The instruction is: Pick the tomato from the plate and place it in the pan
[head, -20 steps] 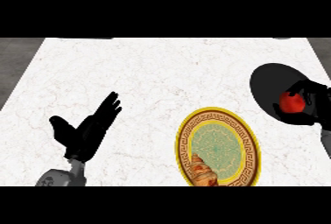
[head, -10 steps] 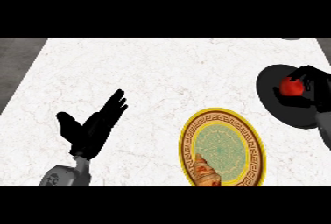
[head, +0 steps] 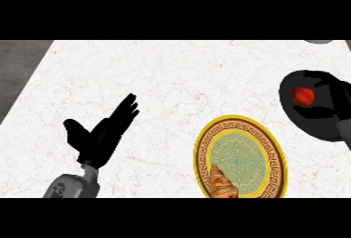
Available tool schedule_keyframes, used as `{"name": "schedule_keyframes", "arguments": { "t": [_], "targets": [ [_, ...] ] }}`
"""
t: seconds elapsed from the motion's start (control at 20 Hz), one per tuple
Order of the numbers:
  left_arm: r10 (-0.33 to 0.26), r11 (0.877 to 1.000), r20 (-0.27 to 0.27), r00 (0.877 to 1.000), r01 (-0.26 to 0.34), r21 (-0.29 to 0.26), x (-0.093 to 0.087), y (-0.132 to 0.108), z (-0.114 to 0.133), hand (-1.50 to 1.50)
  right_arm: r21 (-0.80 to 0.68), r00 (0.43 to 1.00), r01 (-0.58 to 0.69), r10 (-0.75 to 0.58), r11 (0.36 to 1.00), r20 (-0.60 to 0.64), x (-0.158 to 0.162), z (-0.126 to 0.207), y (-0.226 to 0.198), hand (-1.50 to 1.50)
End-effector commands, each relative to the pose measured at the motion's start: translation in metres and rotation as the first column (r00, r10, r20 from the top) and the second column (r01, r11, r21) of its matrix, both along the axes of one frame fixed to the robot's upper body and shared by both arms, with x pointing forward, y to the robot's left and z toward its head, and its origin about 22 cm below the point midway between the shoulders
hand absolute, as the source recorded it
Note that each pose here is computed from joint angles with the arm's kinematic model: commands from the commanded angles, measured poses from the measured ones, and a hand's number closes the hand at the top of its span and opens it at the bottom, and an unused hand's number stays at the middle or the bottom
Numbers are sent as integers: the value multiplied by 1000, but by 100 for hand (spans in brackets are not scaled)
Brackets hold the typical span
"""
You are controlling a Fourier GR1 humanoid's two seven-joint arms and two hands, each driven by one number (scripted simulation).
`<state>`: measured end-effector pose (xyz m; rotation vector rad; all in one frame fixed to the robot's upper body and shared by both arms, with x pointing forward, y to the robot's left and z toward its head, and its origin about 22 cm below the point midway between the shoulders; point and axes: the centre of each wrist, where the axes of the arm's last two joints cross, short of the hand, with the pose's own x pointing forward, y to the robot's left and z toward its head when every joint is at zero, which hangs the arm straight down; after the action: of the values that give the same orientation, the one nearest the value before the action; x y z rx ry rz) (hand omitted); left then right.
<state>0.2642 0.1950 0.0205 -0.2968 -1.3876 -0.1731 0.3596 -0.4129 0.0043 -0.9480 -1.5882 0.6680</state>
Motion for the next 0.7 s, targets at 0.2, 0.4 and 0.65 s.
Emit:
{"name": "schedule_keyframes", "arguments": {
  "t": [0.2,0.4,0.65],
  "targets": [
    [13,1000,2,1000,-13,-9,4,1,2,0,292,992,-121,103,949,75,10,0,15,-150],
    [25,1000,-1,1000,-25,-9,-2,11,0,0,469,988,-129,72,874,138,-1,9,-13,-150],
    [37,999,0,999,-37,-6,-1,7,-1,0,601,991,-125,127,789,40,-11,21,-38,-150]
  ]
}}
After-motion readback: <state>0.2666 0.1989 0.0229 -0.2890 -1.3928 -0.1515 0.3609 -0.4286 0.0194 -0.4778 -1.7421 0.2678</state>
